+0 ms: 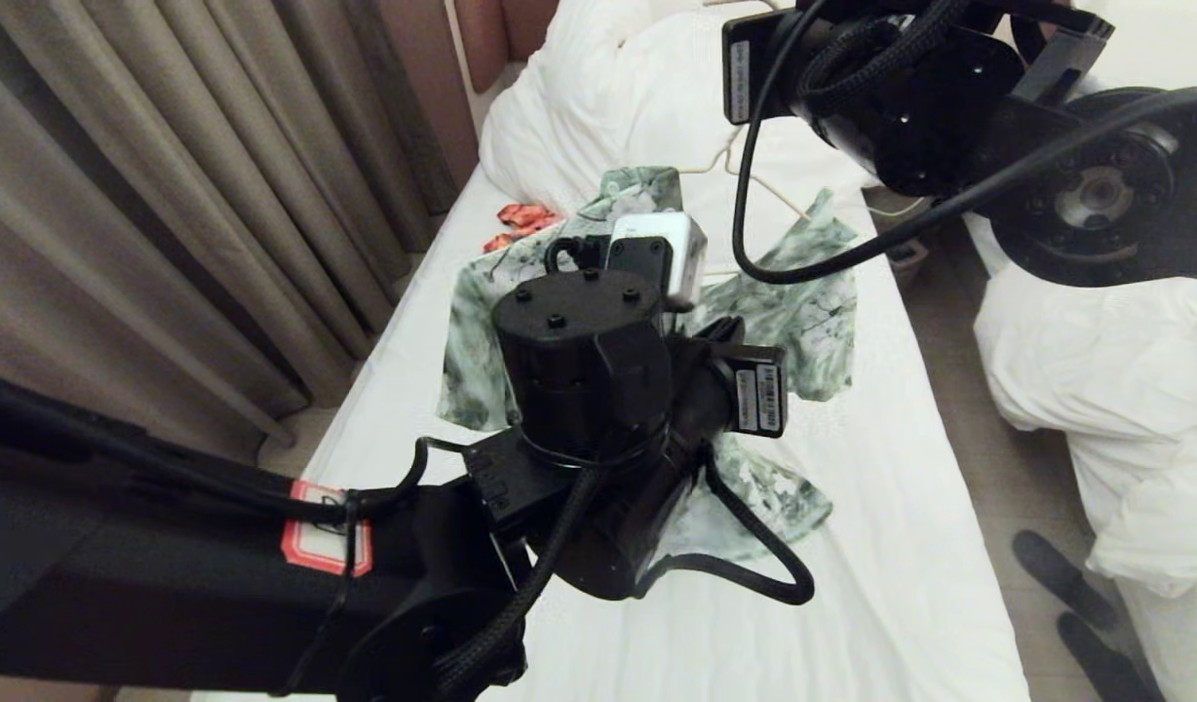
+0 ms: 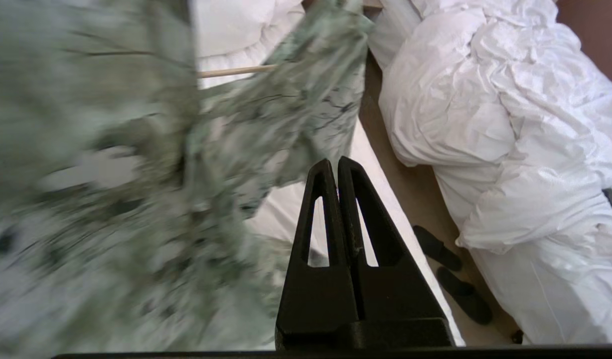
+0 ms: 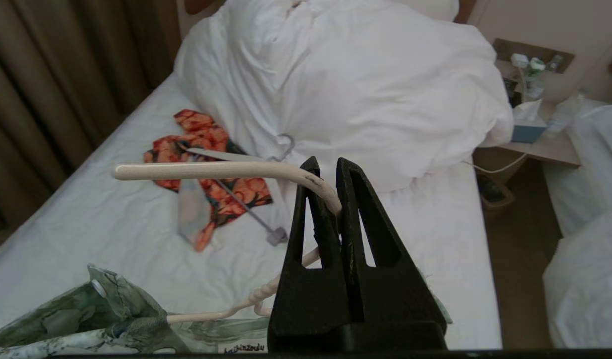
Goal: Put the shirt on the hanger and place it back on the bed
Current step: Take the clothes hanger out of the clothes
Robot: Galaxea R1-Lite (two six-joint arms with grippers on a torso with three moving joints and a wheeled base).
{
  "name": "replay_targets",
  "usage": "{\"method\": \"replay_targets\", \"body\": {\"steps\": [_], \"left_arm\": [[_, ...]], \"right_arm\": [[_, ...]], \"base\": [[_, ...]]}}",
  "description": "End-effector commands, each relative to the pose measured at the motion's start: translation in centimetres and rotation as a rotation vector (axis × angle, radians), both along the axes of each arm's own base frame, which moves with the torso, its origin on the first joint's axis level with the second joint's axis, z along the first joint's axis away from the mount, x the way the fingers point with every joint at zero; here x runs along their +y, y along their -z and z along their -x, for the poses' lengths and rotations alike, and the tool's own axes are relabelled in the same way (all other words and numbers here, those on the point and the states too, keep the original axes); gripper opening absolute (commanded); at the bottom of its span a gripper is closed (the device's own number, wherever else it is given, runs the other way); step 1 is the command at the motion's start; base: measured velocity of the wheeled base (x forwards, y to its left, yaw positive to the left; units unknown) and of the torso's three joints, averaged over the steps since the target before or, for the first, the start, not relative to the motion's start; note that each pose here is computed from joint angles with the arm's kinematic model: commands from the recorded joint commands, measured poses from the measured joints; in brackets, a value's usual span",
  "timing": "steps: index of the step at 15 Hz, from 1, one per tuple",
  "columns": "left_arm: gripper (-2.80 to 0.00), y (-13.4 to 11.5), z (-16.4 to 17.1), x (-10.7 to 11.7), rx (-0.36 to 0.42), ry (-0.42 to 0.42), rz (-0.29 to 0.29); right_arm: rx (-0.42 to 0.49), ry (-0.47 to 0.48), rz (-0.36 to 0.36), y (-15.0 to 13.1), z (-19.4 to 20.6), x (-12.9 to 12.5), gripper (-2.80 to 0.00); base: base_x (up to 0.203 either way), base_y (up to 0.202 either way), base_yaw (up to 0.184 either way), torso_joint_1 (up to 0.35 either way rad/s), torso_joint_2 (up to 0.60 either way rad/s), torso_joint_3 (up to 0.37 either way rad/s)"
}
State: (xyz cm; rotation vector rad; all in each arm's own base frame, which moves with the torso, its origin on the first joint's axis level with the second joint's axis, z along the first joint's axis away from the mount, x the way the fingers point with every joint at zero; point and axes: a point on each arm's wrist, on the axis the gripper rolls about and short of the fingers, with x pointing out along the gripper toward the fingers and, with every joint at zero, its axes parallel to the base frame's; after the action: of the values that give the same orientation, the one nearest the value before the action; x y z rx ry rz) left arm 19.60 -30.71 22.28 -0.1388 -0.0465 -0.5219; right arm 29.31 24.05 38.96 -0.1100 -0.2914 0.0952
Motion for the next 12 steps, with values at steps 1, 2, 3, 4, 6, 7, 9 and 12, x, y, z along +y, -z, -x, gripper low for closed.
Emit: {"method": "replay_targets", "body": {"steps": [1,2,3,4,6,7,9,12], "left_arm": [[-2.80,0.4,-0.1,-0.3,0.002,-0.004,-0.002],[-2.80,0.2,0.0,-0.3,-0.004,-0.002,0.006],[-2.80,0.0,0.2,-0.3,-0.009,0.000,0.012],[-2.80,0.0,0.2,-0.3,-0.009,0.000,0.013],[-2.80,0.0,0.1,-0.3,-0.010,-0.003,0.015],[-2.80,-0.2,-0.2,-0.2,-0.013,-0.010,0.017],[-2.80,-1.0,-1.7,0.4,-0.031,-0.064,0.042],[-2.80,-2.0,-3.0,0.4,-0.052,-0.138,0.093]], "right_arm": [[0.004,-0.018,0.002,0.2,0.5,0.8,-2.80],[0.007,-0.026,0.001,0.2,0.9,1.3,-2.80],[0.011,-0.035,0.000,0.3,1.2,1.8,-2.80],[0.013,-0.044,0.002,0.5,1.4,2.2,-2.80],[0.016,-0.047,0.004,0.5,1.5,2.4,-2.80],[0.017,-0.051,0.001,0.6,1.6,2.4,-2.80],[0.025,-0.044,-0.012,0.6,1.8,2.4,-2.80],[0.031,-0.042,-0.016,0.7,2.1,2.7,-2.80]], "base": [[0.000,0.000,0.000,0.000,0.00,0.000],[0.000,0.000,0.000,0.000,0.00,0.000],[0.000,0.000,0.000,0.000,0.00,0.000],[0.000,0.000,0.000,0.000,0.00,0.000],[0.000,0.000,0.000,0.000,0.00,0.000],[0.000,0.000,0.000,0.000,0.00,0.000],[0.000,0.000,0.000,0.000,0.00,0.000],[0.000,0.000,0.000,0.000,0.00,0.000]]}}
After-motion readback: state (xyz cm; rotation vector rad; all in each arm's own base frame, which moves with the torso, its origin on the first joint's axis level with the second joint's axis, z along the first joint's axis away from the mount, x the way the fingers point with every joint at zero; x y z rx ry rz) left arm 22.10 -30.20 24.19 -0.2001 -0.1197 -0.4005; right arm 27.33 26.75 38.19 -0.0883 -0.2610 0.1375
